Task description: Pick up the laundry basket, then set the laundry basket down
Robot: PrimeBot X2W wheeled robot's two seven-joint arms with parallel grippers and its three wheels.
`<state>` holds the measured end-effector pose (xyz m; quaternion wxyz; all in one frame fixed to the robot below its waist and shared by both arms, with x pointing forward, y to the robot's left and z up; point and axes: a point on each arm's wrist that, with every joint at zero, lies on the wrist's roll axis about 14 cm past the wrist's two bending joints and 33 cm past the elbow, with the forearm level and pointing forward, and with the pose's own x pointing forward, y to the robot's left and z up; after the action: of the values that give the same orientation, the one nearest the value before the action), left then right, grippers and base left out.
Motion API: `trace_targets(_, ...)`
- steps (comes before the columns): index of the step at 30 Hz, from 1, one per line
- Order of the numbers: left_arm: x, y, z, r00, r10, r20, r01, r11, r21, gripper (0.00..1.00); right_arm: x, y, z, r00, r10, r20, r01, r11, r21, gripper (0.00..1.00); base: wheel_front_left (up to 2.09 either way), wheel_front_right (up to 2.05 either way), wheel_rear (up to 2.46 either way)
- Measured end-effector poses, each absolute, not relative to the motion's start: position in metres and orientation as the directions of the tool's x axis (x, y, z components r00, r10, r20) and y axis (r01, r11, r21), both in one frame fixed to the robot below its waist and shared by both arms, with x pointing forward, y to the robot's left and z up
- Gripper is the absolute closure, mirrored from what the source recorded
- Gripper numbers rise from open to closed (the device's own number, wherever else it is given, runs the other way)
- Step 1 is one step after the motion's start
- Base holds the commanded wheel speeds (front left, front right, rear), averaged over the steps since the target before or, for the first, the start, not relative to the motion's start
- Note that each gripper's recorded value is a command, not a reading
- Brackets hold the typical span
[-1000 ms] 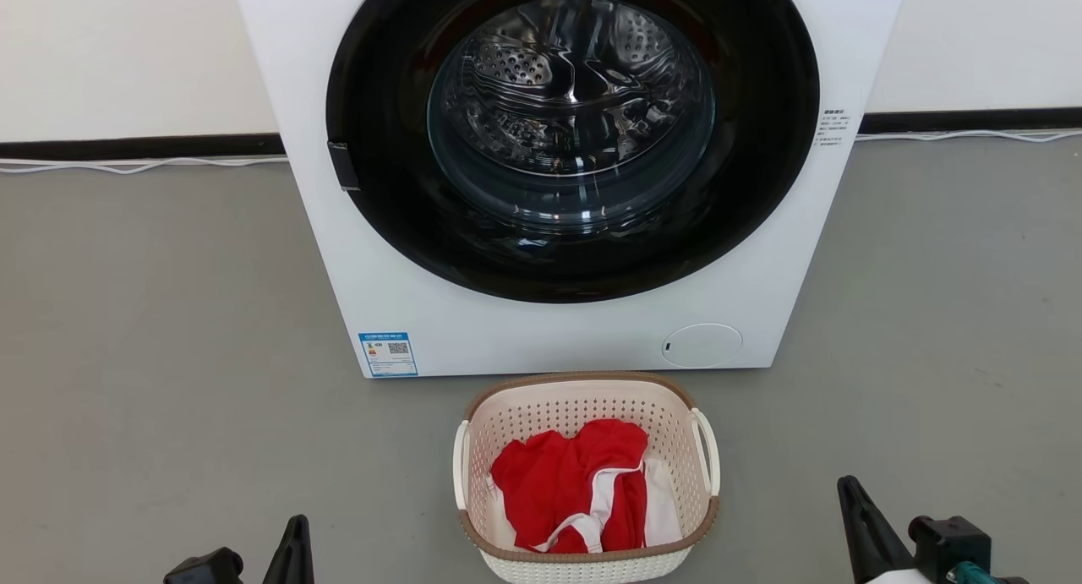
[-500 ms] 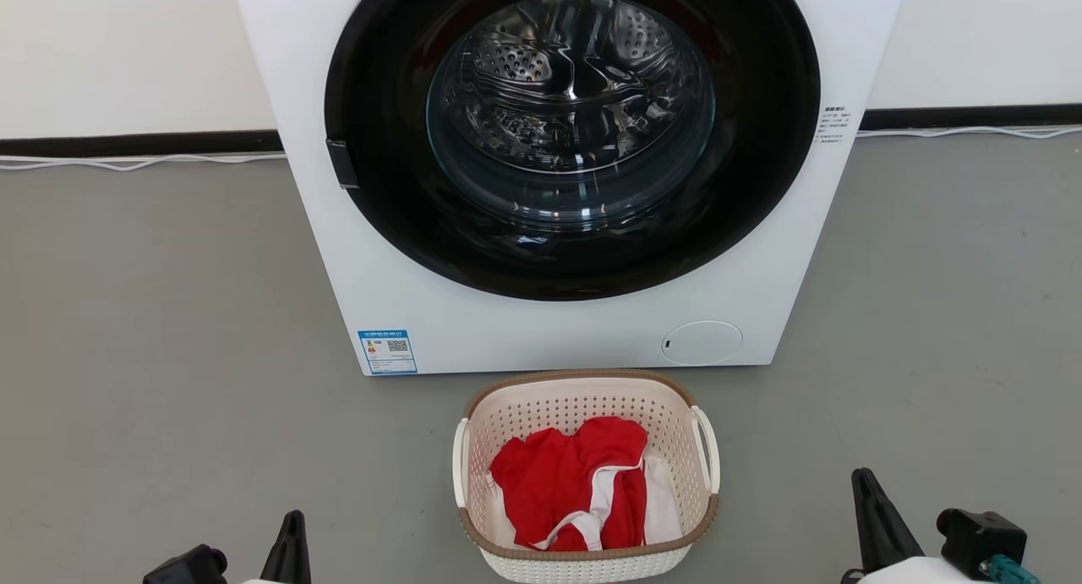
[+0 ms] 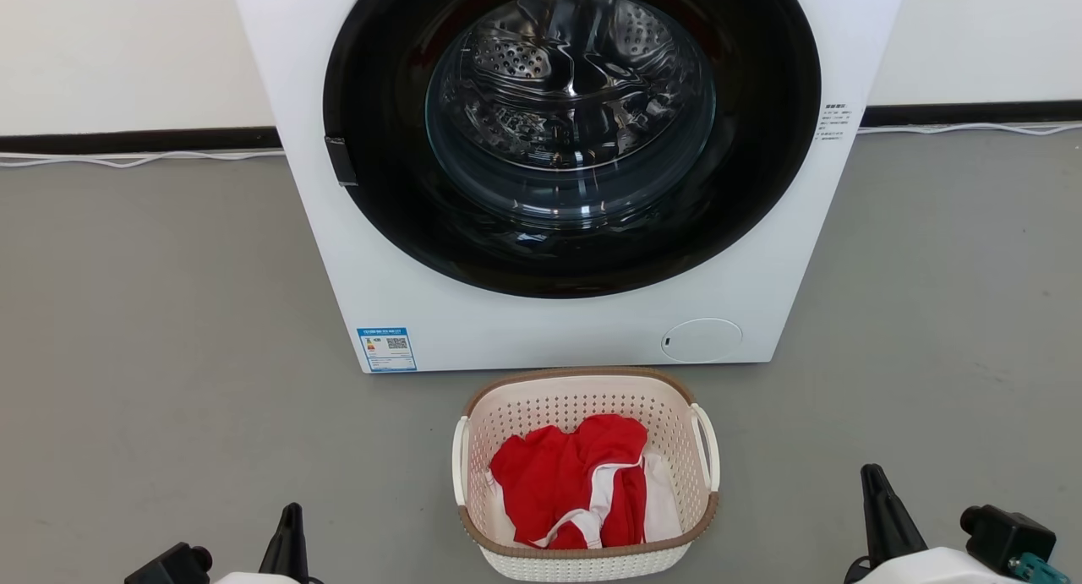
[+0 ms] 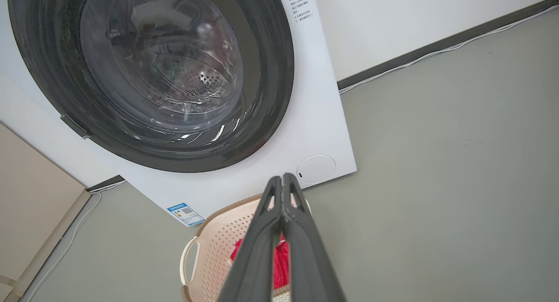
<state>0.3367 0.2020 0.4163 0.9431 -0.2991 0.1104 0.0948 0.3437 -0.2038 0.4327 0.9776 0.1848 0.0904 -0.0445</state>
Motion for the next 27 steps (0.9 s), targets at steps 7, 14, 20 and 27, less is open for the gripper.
trace_targets(7, 0.3385, 0.2019, 0.4177, 0.957, 0.108, -0.269, -0.254, 0.758, -0.601, 1.00, 0.3451, -0.2054, 0.4343, 0.979, -0.063, -0.196, 0.143, 0.891, 0.431, 1.00, 0.00, 0.00, 0.00)
trace_targets(14, 0.3411, 0.2015, 0.4207, 0.958, 0.103, -0.266, -0.258, 0.710, -0.655, 1.00, 0.3458, -0.2076, 0.4351, 0.977, -0.073, -0.200, 0.167, 0.847, 0.505, 1.00, 0.00, 0.00, 0.00)
trace_targets(20, 0.3425, 0.2010, 0.4218, 0.958, 0.097, -0.270, -0.264, 0.668, -0.696, 1.00, 0.3471, -0.2094, 0.4363, 0.976, -0.081, -0.201, 0.183, 0.803, 0.567, 1.00, 0.00, 0.00, 0.00)
trace_targets(27, 0.3447, 0.2000, 0.4244, 0.960, 0.087, -0.267, -0.262, 0.613, -0.745, 1.00, 0.3483, -0.2102, 0.4375, 0.975, -0.082, -0.205, 0.197, 0.748, 0.634, 1.00, 0.00, 0.00, 0.00)
